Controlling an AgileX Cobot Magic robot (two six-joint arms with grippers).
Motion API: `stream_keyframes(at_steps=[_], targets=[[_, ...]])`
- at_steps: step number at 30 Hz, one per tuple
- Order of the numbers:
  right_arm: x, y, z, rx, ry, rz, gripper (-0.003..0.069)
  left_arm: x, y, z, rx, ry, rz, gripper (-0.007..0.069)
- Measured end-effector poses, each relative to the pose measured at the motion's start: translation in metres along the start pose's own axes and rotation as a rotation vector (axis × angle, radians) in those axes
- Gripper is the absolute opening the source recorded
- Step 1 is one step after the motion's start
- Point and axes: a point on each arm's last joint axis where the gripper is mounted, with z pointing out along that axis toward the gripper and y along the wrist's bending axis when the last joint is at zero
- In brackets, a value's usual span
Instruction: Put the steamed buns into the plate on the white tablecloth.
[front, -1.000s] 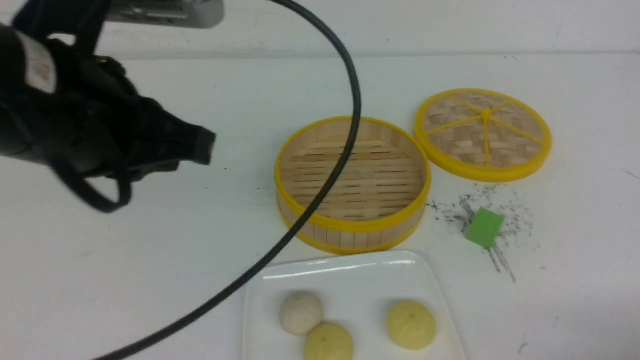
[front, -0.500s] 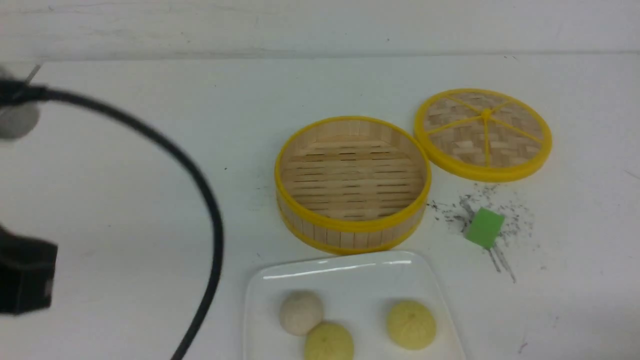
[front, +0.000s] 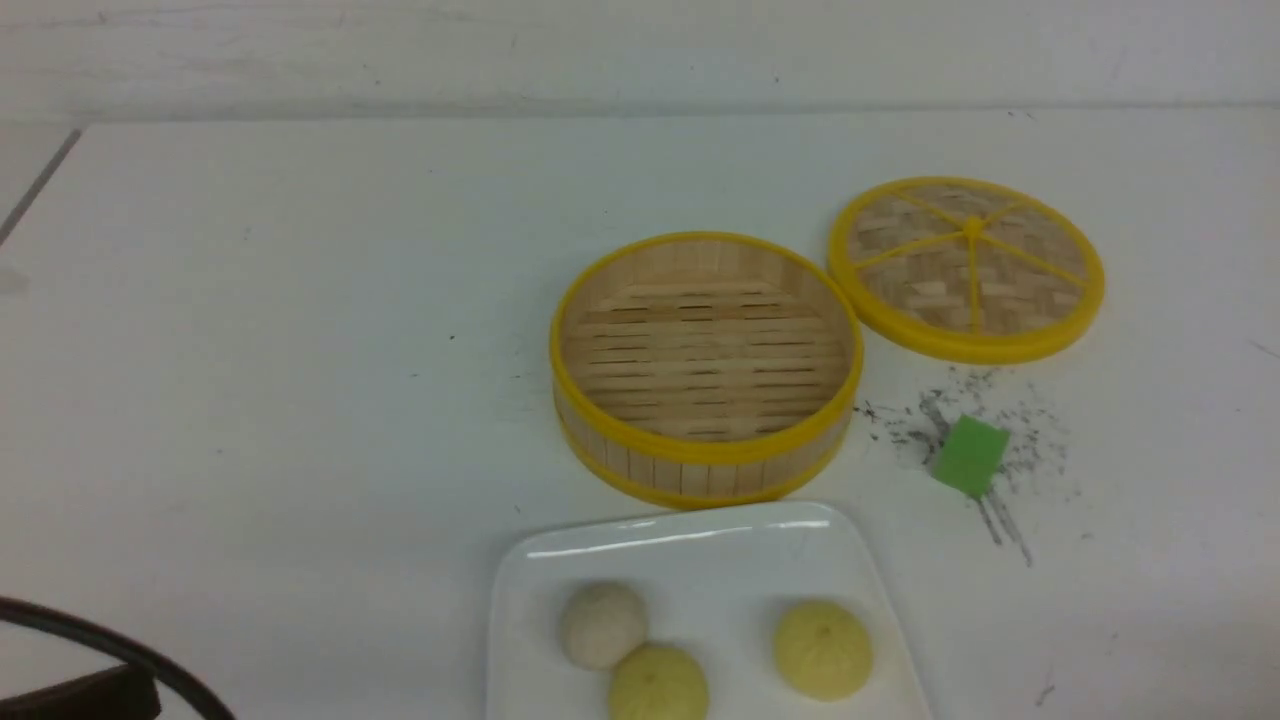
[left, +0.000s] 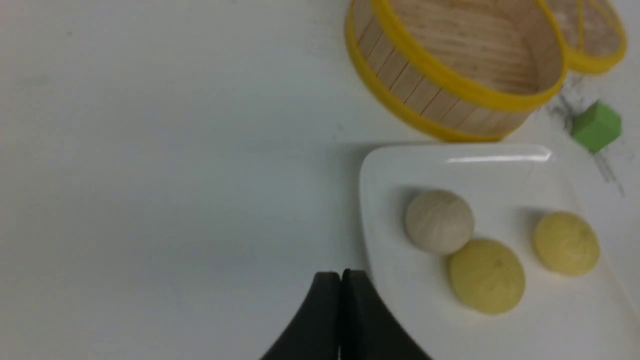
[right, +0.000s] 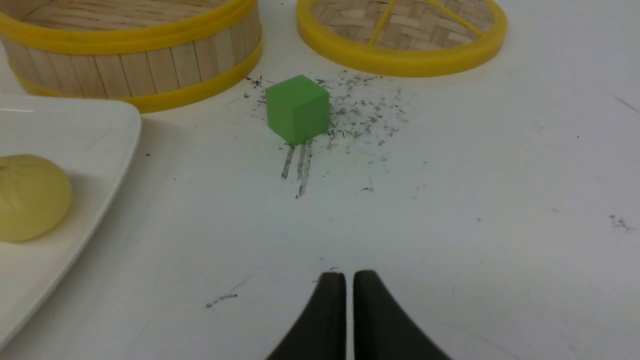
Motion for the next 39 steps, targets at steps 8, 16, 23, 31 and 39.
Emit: stream_keyframes(at_steps=[8, 16, 23, 31, 39], targets=[[0.0, 0.0, 0.0, 0.0, 0.0, 0.0, 0.0057, -0.001, -0.004, 0.008, 0.081, -0.115, 0.014, 0.002], [0.0, 0.0, 0.0, 0.0, 0.0, 0.0, 0.0062, -0.001, 0.0, 0.009, 0.038, -0.112, 0.062, 0.0023], [0.0, 0.0, 0.0, 0.0, 0.0, 0.0, 0.0072, 0.0, 0.0, 0.009, 0.038, -0.105, 0.057, 0.0033], [0.0, 0.0, 0.0, 0.0, 0.0, 0.0, 0.0081, 0.017, 0.003, 0.024, 0.107, -0.18, 0.026, 0.0036], [0.0, 0.0, 0.0, 0.0, 0.0, 0.0, 0.009, 0.043, 0.03, 0.025, -0.093, -0.346, 0.128, 0.0039]])
